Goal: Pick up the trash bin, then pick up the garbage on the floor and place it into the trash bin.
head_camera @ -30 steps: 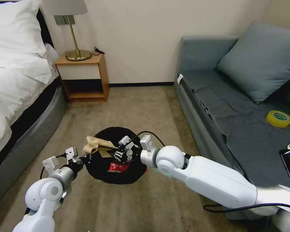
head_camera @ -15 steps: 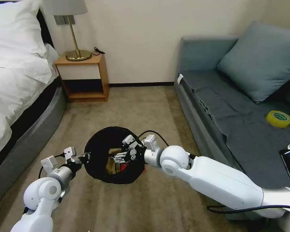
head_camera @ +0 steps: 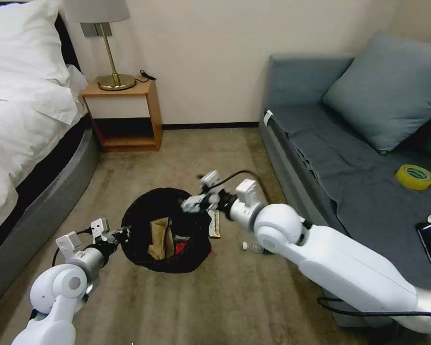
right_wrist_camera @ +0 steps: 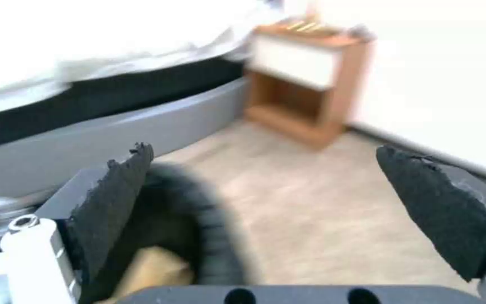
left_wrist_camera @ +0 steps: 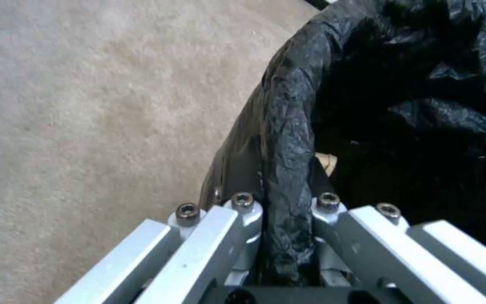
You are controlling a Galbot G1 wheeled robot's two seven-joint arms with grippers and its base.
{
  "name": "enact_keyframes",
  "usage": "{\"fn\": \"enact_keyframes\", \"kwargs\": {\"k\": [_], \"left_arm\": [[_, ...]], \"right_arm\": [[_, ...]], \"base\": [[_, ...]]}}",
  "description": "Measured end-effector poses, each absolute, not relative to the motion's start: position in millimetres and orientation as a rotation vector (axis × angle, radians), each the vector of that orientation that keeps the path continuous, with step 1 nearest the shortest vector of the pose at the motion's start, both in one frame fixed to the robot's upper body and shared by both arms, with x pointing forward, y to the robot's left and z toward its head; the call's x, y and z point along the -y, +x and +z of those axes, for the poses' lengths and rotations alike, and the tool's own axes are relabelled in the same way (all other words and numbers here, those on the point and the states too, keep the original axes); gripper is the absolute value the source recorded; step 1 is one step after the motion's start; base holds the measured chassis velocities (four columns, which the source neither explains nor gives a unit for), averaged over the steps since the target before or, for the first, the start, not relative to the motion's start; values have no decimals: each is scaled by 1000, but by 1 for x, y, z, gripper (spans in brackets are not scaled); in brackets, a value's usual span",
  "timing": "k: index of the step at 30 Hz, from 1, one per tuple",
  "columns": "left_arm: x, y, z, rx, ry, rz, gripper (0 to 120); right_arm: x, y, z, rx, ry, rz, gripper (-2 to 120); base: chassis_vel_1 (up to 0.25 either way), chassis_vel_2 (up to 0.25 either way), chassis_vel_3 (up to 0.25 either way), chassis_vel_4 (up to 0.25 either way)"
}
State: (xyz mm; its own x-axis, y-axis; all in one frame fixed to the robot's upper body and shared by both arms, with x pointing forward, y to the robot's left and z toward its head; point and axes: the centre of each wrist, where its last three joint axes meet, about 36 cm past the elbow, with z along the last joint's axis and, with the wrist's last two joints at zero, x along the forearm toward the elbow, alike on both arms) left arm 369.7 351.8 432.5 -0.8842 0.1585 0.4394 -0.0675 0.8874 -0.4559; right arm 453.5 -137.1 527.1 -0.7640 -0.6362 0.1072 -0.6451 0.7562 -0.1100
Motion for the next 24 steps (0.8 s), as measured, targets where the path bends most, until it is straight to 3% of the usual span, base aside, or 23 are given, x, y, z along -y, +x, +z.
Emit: {"fn": "enact_keyframes", "kwargs": {"k": [7, 15, 24], "left_arm": [[-353, 366, 436, 2602, -41, 617, 4], [-349, 358, 437, 2622, -11, 592, 4], [-342, 353, 440, 2636, -1, 594, 4]], "right_arm": [[177, 432, 530, 3067, 795, 288, 100], [227, 370, 519, 3132, 476, 280, 100], [242, 317, 496, 3090, 262, 309, 100]], "base": [[0, 0, 0, 0], [0, 0, 0, 0], [0, 0, 0, 0]]}}
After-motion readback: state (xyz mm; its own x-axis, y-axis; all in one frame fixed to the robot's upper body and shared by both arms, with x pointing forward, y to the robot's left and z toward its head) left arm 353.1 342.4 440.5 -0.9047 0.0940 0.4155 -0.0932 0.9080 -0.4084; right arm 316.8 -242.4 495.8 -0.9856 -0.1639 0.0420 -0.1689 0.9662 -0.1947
